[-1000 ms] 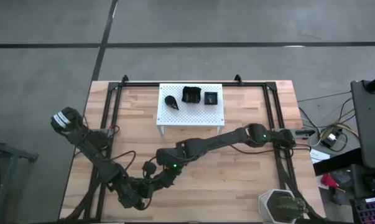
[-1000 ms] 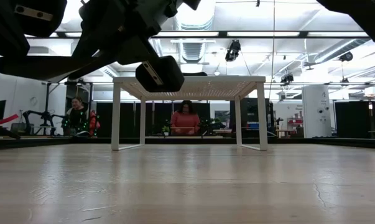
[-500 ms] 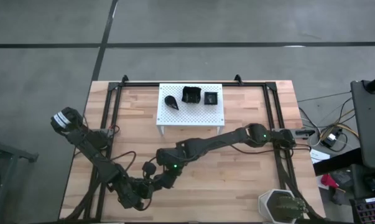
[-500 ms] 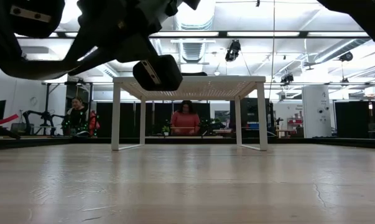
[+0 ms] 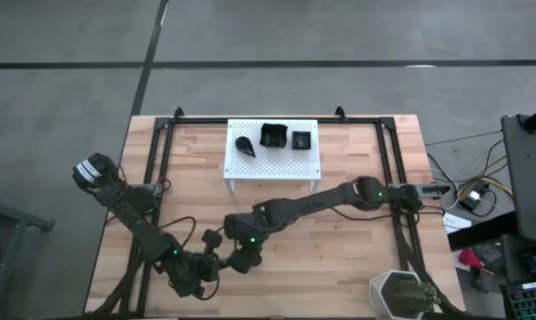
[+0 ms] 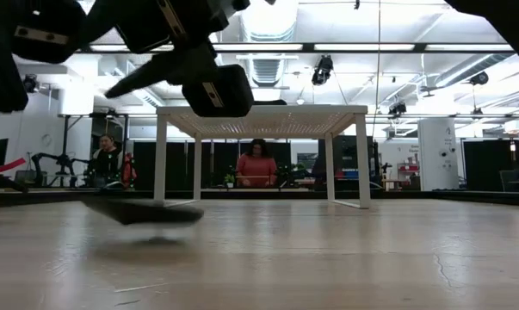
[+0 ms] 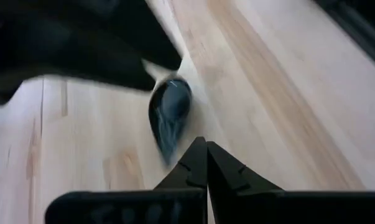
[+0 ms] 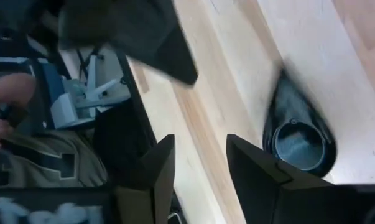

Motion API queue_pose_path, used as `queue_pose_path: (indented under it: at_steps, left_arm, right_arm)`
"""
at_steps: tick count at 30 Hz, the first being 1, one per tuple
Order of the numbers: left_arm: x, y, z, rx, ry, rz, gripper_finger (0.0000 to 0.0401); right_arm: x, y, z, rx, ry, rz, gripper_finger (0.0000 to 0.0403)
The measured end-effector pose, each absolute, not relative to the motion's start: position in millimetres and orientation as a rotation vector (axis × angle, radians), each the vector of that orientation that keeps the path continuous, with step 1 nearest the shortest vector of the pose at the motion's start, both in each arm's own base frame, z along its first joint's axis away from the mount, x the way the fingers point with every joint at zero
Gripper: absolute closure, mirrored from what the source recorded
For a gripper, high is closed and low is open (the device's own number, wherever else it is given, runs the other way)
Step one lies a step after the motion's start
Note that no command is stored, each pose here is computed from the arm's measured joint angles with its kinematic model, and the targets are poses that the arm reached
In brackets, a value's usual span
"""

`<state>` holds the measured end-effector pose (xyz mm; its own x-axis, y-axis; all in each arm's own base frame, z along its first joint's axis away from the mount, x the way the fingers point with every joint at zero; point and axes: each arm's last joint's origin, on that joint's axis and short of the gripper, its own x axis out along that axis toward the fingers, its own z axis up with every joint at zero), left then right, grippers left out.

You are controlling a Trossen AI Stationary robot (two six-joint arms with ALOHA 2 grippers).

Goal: Pick & Place Mini shaped plates
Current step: Stack the drop shaped plate on top of the drop shaped plate on the shelf

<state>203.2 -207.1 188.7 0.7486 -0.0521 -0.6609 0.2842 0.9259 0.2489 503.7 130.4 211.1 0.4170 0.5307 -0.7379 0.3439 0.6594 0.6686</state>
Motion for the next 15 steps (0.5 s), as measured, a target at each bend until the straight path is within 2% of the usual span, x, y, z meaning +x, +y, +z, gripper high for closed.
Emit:
queue_pose_path:
  at_steps: [9,13,15]
  left_arm:
    - [202.8,-206.7,188.7,0.314,0.708,-0.173,0.0400]
    - [202.8,-206.6,188.8,0.311,0.708,-0.170,0.0385]
    - [202.7,-206.6,188.9,0.304,0.708,-0.168,0.0372]
  right_arm:
    - [486.9,142.2,197.6,0.689,1.286,0.105,0.0250]
    - [481.2,154.6,194.2,0.481,1.263,0.142,0.0257]
    - [477.2,159.3,192.5,0.443,1.280,0.123,0.0261]
